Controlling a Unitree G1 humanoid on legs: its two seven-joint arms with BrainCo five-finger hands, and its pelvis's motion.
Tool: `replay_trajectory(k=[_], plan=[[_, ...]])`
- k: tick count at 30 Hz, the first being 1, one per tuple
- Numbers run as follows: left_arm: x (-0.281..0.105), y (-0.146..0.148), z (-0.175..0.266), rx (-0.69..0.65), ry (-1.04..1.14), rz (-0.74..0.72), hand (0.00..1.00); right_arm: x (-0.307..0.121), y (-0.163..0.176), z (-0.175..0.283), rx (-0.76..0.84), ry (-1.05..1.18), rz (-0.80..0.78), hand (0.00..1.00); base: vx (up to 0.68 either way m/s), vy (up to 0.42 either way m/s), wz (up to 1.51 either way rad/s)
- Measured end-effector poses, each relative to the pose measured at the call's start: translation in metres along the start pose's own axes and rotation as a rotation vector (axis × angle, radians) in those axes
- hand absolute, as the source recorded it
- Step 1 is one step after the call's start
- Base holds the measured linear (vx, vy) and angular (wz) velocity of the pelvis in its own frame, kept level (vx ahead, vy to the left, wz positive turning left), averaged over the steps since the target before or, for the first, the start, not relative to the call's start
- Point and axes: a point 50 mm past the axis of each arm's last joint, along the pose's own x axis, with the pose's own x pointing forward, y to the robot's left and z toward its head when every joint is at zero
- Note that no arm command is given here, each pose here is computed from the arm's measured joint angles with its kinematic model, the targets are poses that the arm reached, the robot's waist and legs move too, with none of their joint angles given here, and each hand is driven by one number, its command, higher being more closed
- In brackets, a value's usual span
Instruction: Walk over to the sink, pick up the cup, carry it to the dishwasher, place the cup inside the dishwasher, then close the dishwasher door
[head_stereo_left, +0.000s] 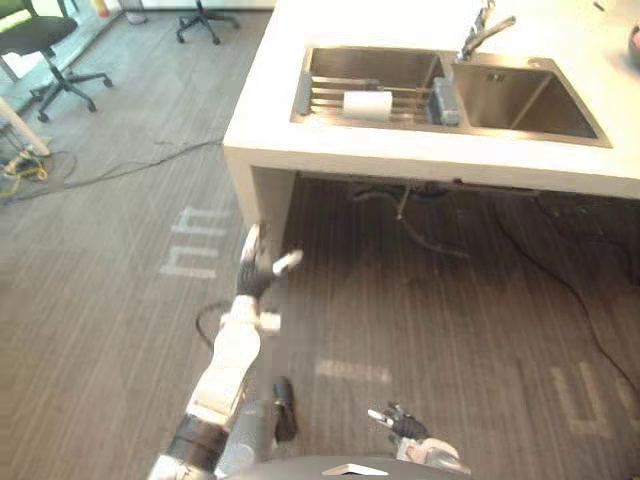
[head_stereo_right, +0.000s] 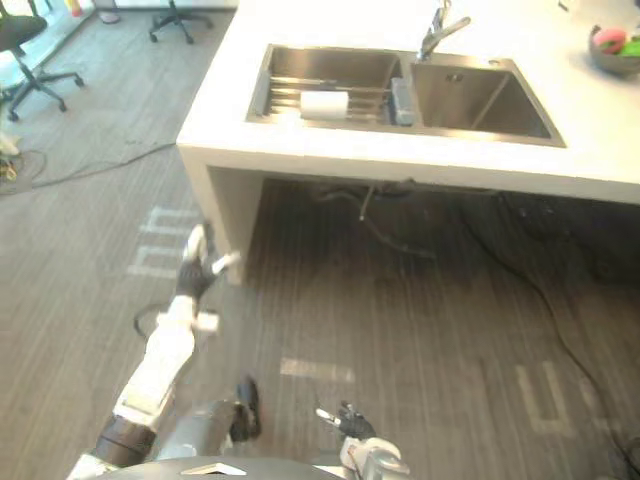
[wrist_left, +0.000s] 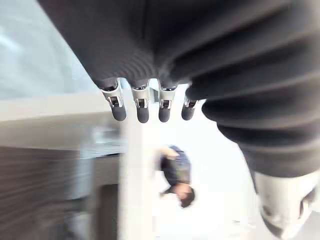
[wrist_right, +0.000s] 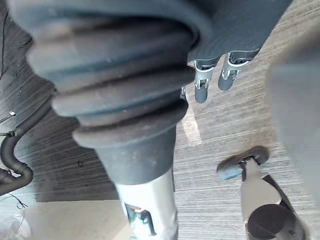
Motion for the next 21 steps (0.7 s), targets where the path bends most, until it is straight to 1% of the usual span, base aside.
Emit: replay_trajectory(k=[2,3,4,6,8,10,13,16,17,21], plan=[[0.006,-0.001,0.036,0.079,-0.183,-0.058,0.0,-0.004,-0.011,-0.004,0.02,-0.002,-0.032,0.0,0.39,0.15,0.06],[0.005,-0.008,0.045,0.107,-0.236,-0.086,0.0,-0.007,-0.017,-0.005,0.014,-0.009,-0.042,0.0,0.4,0.131,-0.02],[0.004,-0.013,0.046,0.122,-0.245,-0.105,0.0,-0.009,-0.021,-0.006,0.004,-0.007,-0.049,0.0,0.42,0.128,-0.02],[0.002,-0.036,0.045,0.202,-0.262,-0.21,0.0,-0.011,-0.021,-0.01,0.022,-0.023,-0.051,0.0,0.4,0.063,0.07],[0.004,-0.046,0.041,0.25,-0.261,-0.265,0.0,-0.012,-0.016,-0.018,0.053,-0.018,-0.045,0.0,0.31,-0.031,0.1],[0.012,-0.052,0.043,0.286,-0.268,-0.307,0.0,-0.016,-0.016,-0.03,0.085,0.004,-0.047,0.0,0.5,-0.128,0.12],[0.023,-0.052,0.053,0.315,-0.313,-0.344,0.0,-0.024,-0.017,-0.051,0.138,0.07,-0.06,0.0,0.43,-0.18,0.16],[0.021,-0.048,0.046,0.325,-0.27,-0.353,0.0,-0.031,-0.015,-0.071,0.062,0.184,-0.017,0.0,0.45,-0.35,-0.32],[0.014,-0.052,0.04,0.302,-0.234,-0.371,0.0,-0.036,-0.029,-0.071,0.006,0.216,-0.015,0.0,0.45,-0.378,-0.44],[0.012,-0.059,0.044,0.299,-0.222,-0.424,0.0,-0.036,-0.034,-0.07,-0.065,0.309,0.011,0.0,0.45,-0.325,-0.15]])
